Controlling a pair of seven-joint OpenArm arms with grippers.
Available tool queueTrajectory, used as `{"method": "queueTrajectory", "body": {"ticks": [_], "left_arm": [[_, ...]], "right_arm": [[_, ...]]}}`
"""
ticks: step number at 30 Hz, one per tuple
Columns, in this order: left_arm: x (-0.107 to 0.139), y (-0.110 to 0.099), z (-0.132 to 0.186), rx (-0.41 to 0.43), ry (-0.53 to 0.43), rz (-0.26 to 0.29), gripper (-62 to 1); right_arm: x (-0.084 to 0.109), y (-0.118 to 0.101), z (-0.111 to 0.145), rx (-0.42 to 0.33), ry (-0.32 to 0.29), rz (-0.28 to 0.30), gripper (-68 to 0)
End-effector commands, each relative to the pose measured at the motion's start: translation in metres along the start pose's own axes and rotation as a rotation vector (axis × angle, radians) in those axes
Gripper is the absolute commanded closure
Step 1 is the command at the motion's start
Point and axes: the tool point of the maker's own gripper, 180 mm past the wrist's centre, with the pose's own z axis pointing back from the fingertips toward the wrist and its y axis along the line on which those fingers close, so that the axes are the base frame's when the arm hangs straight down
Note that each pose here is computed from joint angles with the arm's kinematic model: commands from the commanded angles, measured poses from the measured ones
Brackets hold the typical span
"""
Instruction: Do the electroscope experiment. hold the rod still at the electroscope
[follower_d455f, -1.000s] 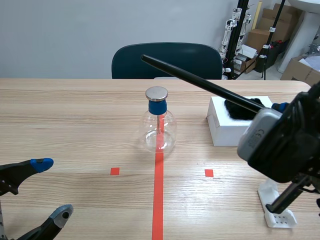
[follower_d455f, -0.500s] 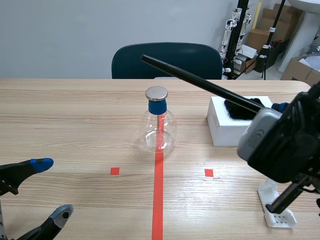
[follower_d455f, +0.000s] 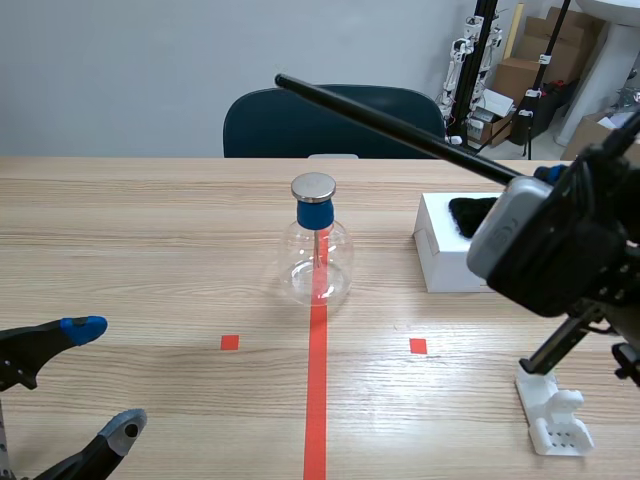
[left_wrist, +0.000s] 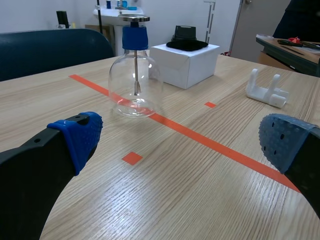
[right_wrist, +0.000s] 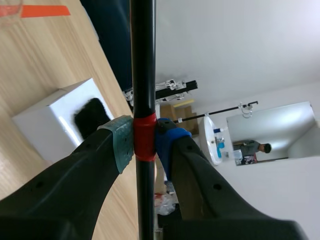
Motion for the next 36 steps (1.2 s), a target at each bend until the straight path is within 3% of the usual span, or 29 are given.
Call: {"method": "queueTrajectory", "body": {"ticks": [1, 6, 12, 15, 22, 27, 36], "left_arm": [[0.008, 0.005, -0.001, 0.001, -0.023, -0.015, -62.3], [0.008, 0.005, -0.001, 0.001, -0.023, -0.015, -62.3], [0.008, 0.005, -0.001, 0.001, -0.023, -0.015, -62.3], [0.008, 0.005, -0.001, 0.001, -0.023, -0.015, -62.3], [0.008, 0.005, -0.001, 0.001, -0.023, -0.015, -62.3], [0.008, 0.005, -0.001, 0.001, -0.023, -0.015, -62.3], [0.008, 0.005, -0.001, 0.001, -0.023, -0.015, -62.3]], "right_arm": [[0.001, -0.012, -0.007, -0.048, -0.014, 0.013, -4.2], [-0.007, -0.026, -0.021, -0.103, -0.016, 0.046, -4.2], [-0.034, -0.072, -0.036, -0.228, 0.065, 0.141, -4.2], [-0.042, -0.094, -0.045, -0.268, 0.076, 0.214, -4.2], [-0.042, -0.120, -0.074, -0.303, 0.056, 0.426, -4.2], [-0.025, -0.120, -0.094, -0.304, -0.001, 0.534, -4.2], [0.004, -0.083, -0.111, -0.244, -0.105, 0.777, -4.2]]}}
